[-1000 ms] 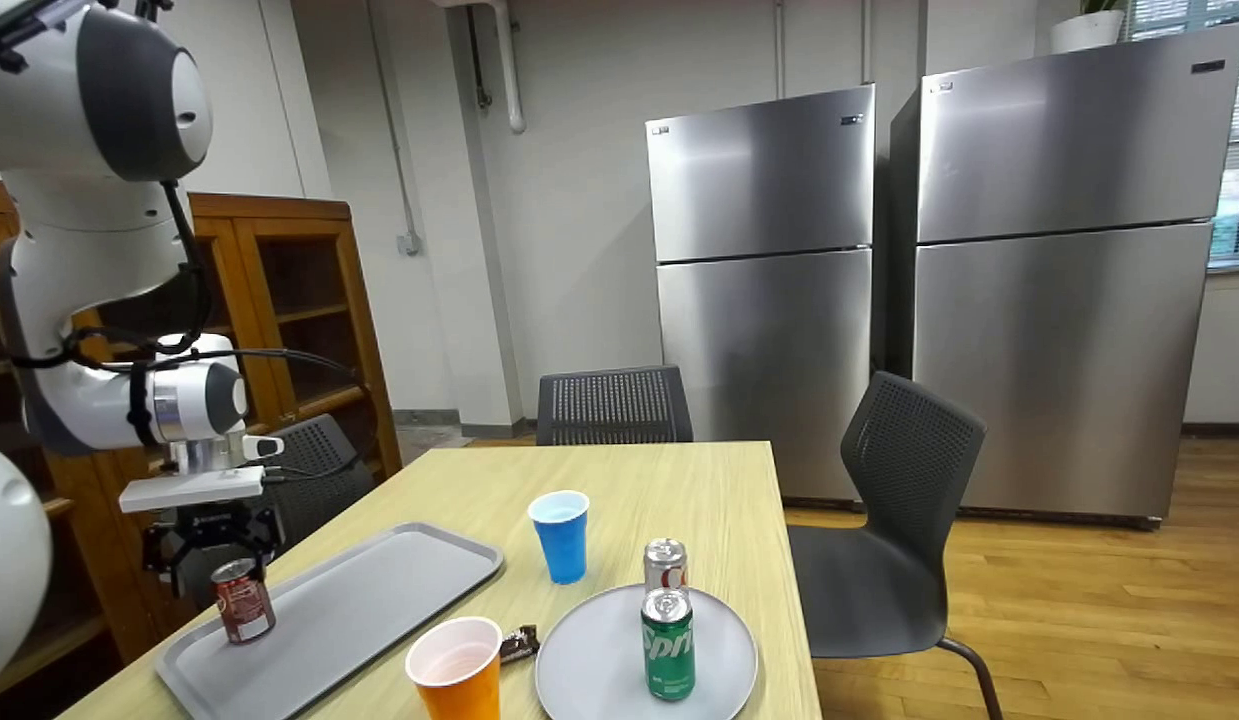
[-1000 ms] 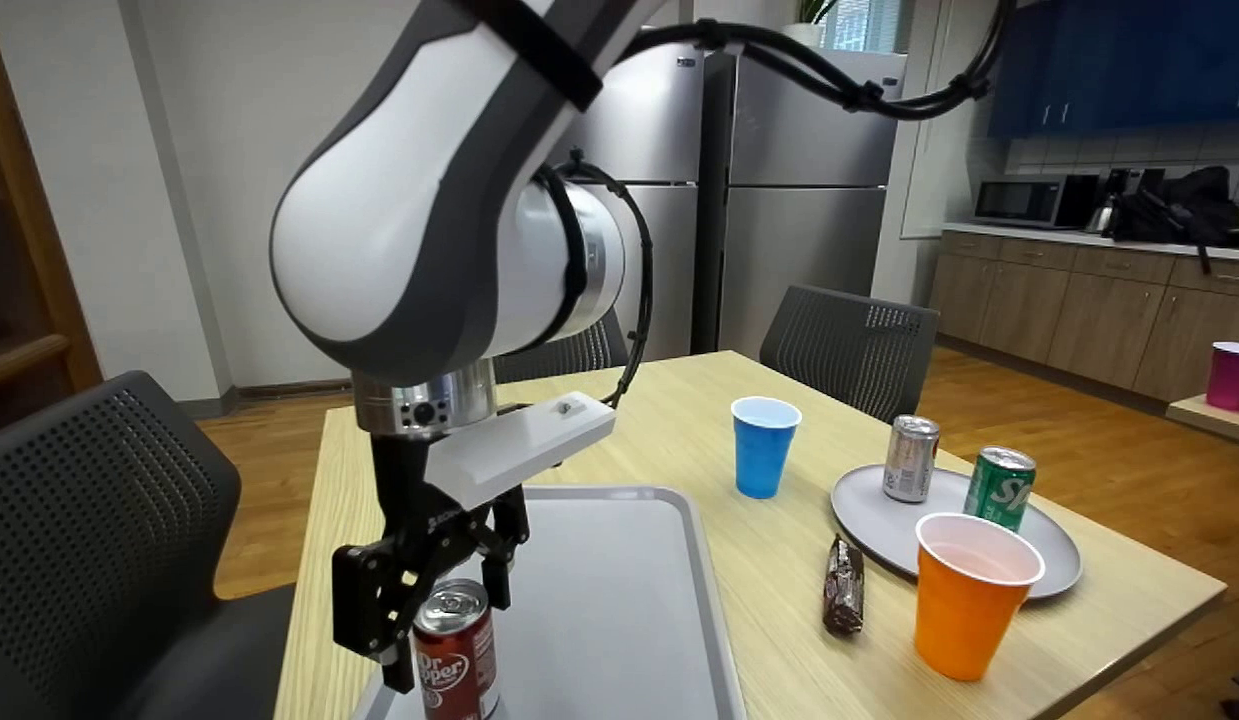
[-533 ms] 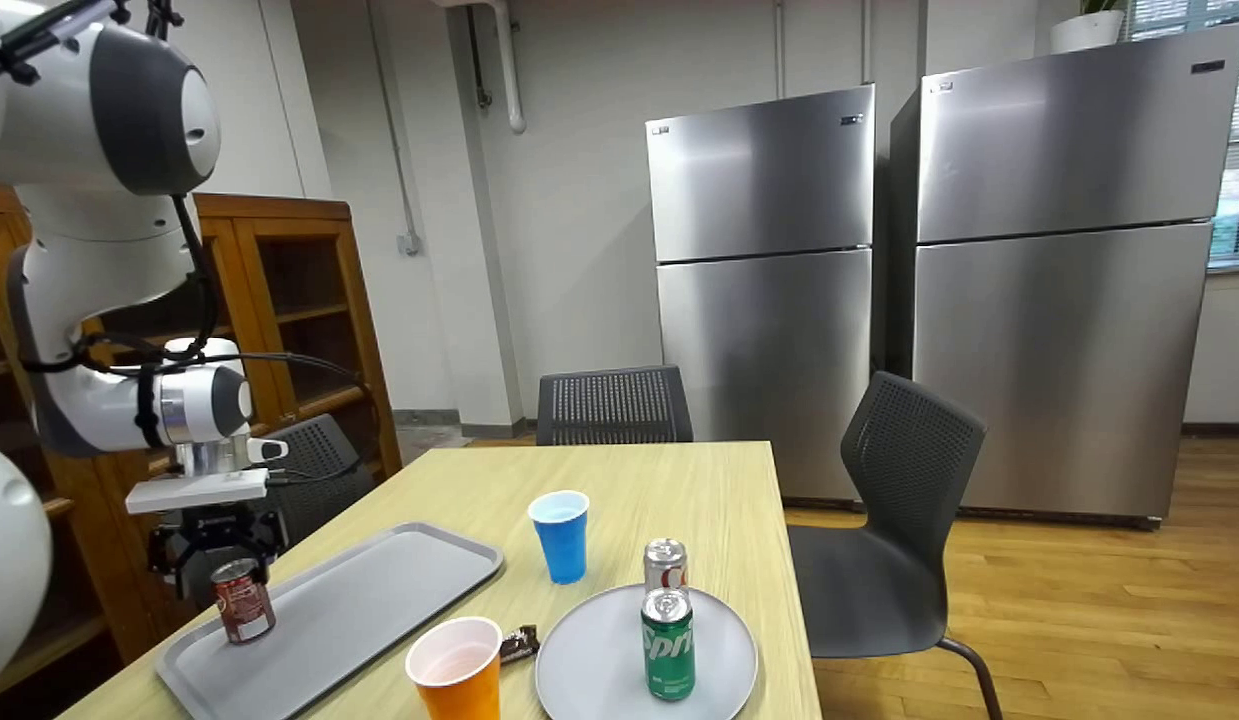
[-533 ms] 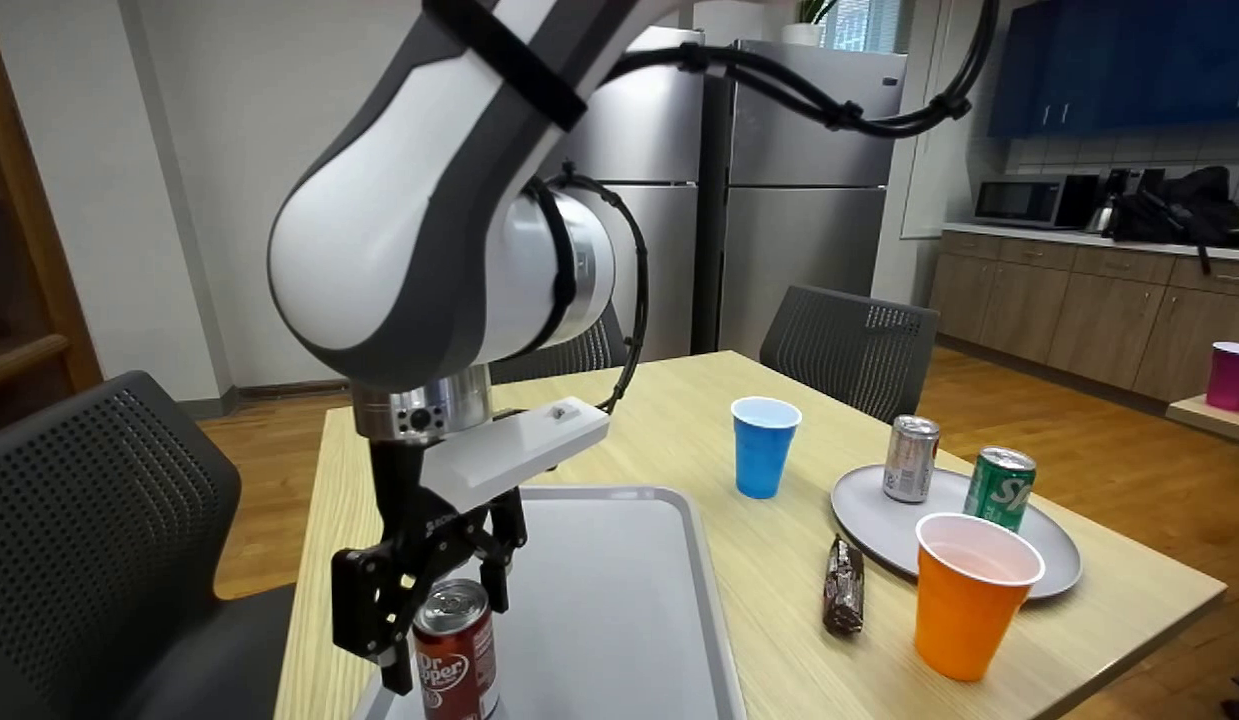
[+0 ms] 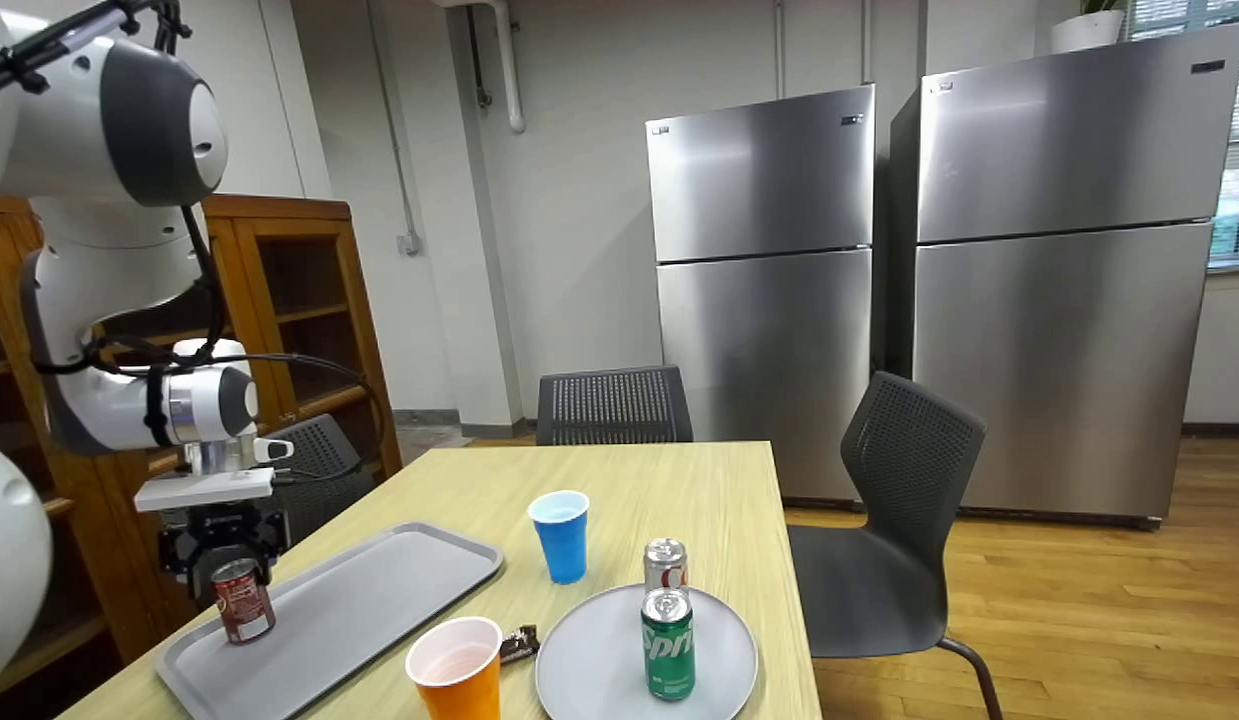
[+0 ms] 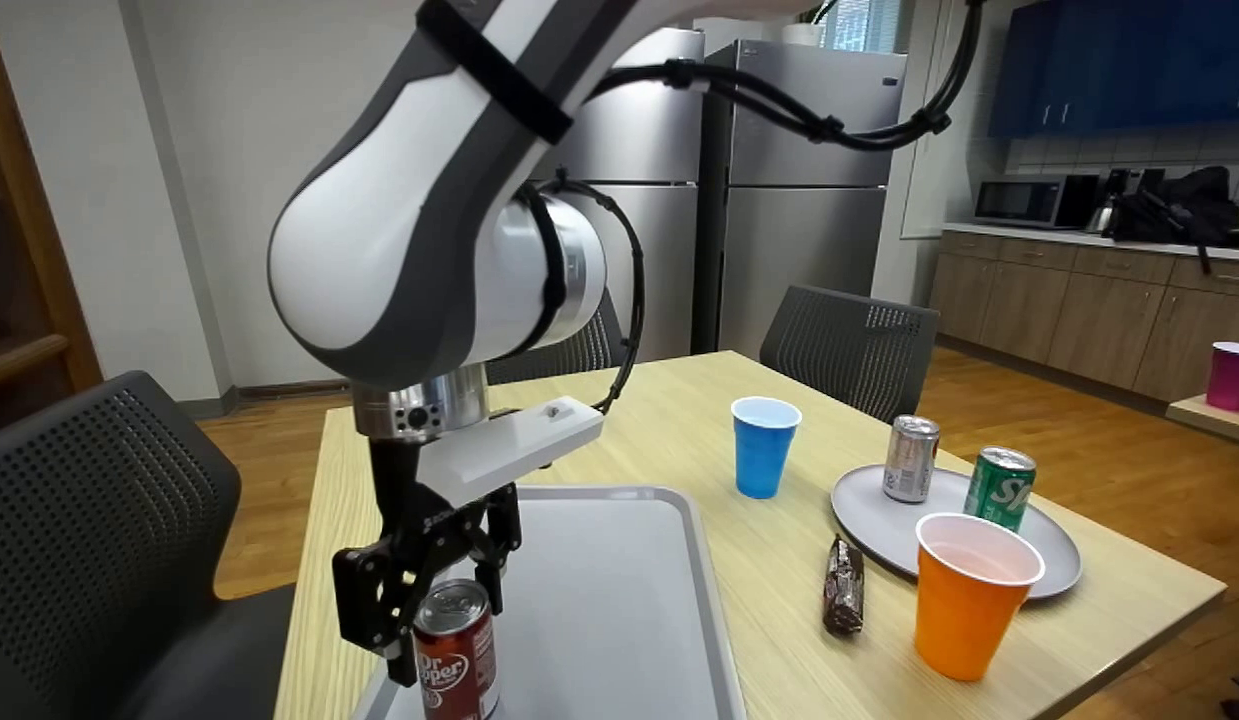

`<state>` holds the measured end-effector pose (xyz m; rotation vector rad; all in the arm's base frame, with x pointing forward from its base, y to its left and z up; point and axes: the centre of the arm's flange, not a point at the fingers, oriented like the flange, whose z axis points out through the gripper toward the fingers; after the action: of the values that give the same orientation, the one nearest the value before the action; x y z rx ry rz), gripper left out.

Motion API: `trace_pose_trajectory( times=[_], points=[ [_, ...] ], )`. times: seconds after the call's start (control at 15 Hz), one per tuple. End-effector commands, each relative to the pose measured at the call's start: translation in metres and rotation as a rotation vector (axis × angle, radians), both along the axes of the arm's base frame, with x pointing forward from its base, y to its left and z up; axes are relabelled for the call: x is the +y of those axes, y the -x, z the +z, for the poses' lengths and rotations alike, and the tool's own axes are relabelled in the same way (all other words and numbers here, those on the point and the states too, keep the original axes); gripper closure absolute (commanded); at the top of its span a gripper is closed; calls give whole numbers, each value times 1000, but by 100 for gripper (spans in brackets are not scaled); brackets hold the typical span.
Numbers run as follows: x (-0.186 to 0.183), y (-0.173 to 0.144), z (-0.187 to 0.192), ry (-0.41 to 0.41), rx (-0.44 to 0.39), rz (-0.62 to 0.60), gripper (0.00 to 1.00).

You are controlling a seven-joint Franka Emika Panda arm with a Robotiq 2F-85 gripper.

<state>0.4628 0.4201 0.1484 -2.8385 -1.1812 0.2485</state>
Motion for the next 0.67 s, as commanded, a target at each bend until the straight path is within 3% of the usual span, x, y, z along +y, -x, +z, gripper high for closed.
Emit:
trace_pose_trajectory(
  times=[0.0, 0.13, 0.2, 0.6],
  points=[
    [8, -7, 2, 19, 2, 13, 42],
    [6, -8, 6, 23, -6, 10, 58],
    [5, -8, 9, 22, -12, 8, 61],
    [-16, -17, 37, 2, -68, -29, 61]
  ],
)
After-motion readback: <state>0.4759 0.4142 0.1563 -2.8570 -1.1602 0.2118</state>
